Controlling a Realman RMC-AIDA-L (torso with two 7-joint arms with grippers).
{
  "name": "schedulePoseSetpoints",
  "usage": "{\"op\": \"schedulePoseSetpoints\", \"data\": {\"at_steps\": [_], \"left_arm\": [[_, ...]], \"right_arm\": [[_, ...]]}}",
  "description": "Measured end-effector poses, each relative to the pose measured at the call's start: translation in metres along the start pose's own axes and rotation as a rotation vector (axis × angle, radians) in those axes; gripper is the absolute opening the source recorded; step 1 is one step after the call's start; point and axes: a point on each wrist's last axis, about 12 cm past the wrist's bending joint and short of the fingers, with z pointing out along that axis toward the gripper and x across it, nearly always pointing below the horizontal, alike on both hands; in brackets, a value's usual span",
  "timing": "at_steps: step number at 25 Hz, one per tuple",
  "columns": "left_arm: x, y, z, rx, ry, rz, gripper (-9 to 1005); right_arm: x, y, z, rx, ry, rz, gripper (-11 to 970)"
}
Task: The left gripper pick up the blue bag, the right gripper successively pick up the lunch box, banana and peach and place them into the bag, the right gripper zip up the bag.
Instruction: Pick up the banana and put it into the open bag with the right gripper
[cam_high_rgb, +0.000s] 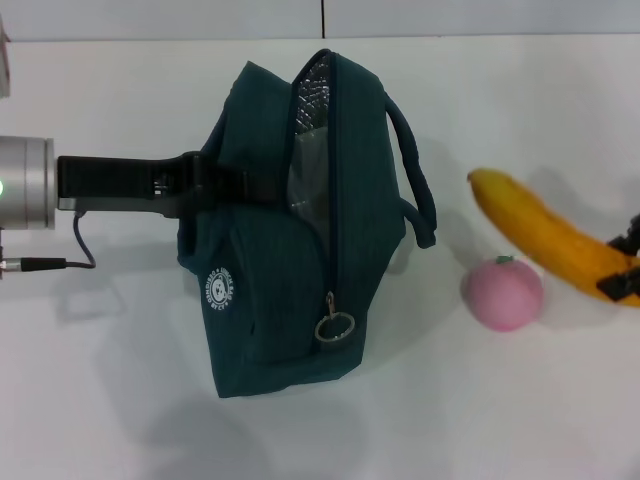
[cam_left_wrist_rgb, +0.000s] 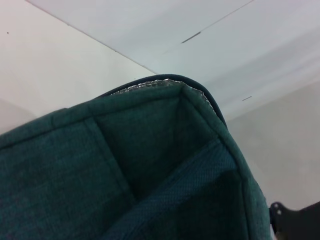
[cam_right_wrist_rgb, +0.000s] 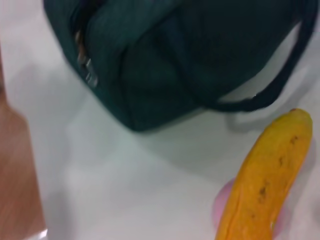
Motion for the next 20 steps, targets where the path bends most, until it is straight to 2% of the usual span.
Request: {"op": "schedulePoseSetpoints", "data": {"at_steps": [8,9,15,20], "left_arm": [[0.001,-0.002,0.001,0.02,0.0,0.0,34],[0.001,-0.003,0.001,0.029,-0.002,0.001,34],[0.002,-0.005,0.001,0.051,-0.006,0.0,34],[0.004,-0.004,0.001,0.053,-0.006,-0.005,34]], "right_arm": [[0.009,-0.005,-0.021,0.04,-0.207,0.055,444],[0.01,-0.006,-0.032,0.05,-0.331,0.06,444],[0.01,-0.001,-0.052,0.04,-0.592,0.02,444],[0.007,0.004,-0.054,-0.027,-0.799,-0.015,444]]}}
